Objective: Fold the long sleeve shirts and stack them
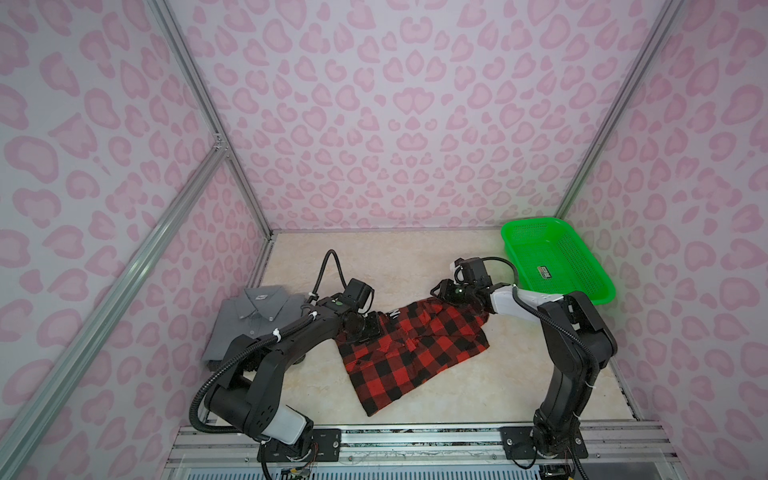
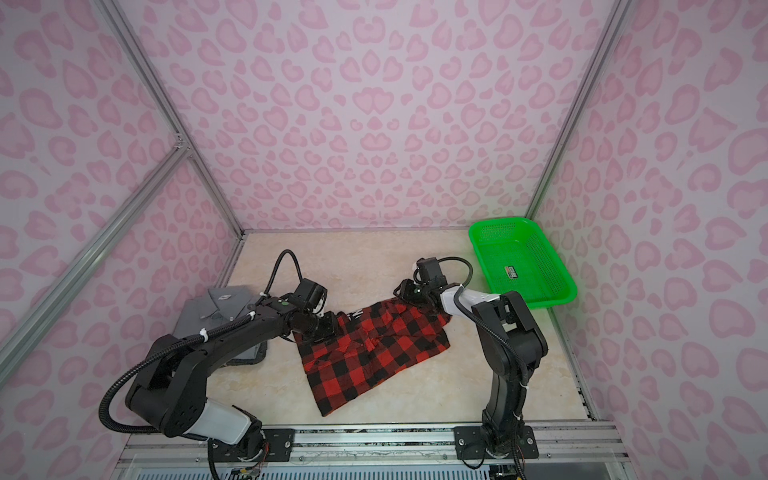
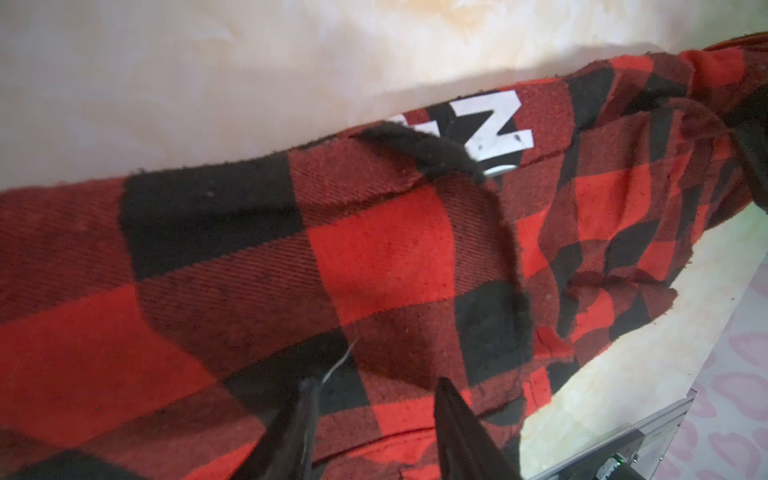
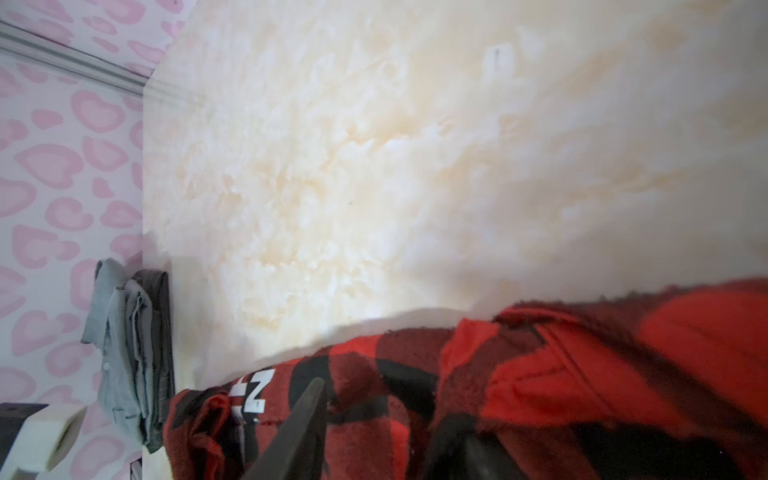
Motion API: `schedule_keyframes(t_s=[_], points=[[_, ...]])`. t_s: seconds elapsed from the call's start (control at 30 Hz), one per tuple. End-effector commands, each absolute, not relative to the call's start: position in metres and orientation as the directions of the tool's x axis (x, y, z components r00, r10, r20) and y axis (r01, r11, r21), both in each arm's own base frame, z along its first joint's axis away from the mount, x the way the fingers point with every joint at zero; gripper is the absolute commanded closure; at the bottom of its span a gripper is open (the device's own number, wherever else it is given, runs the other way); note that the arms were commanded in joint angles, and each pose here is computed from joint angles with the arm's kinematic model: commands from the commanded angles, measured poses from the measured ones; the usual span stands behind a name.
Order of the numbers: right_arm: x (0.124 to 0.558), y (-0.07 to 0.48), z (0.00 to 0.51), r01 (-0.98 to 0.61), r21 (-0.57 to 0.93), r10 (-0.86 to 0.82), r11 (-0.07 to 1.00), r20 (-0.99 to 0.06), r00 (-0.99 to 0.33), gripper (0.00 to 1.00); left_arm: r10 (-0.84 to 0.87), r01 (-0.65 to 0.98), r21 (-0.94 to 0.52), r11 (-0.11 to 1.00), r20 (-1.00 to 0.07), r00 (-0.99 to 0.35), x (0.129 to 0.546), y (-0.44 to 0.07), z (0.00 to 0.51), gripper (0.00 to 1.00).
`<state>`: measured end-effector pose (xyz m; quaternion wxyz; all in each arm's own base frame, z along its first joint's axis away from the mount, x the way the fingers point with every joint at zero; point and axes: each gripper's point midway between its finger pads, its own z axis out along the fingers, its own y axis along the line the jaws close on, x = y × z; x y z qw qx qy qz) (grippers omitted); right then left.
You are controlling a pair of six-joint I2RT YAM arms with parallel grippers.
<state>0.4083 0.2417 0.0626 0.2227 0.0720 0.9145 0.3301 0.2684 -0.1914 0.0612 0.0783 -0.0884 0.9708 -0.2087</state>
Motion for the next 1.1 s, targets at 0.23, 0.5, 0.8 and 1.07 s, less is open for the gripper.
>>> schedule_keyframes(t_s=[0.23, 0.5, 0.8, 1.07], points=[[0.386, 0.238, 0.090, 0.092, 0.534, 0.362, 0.840, -0.427, -0.828, 0.81, -0.196, -0.135, -0.405, 0.904, -0.113, -0.974, 0.267, -0.190, 0.055, 0.52], [0.386, 0.188, 0.070, 0.199, 0.463, 0.410, 0.864, -0.416, -0.812, 0.69, -0.193, -0.130, -0.411, 0.902, -0.115, -0.974, 0.268, -0.193, 0.055, 0.52], [0.397, 0.185, 0.094, 0.126, 0.577, 0.428, 0.807, -0.424, -0.798, 0.66, -0.191, -0.126, -0.406, 0.905, -0.123, -0.974, 0.266, -0.192, 0.056, 0.52], [0.391, 0.292, 0.097, -0.055, 0.698, 0.298, 0.714, -0.373, -0.879, 0.69, -0.185, -0.122, -0.409, 0.904, -0.118, -0.976, 0.267, -0.196, 0.057, 0.52]])
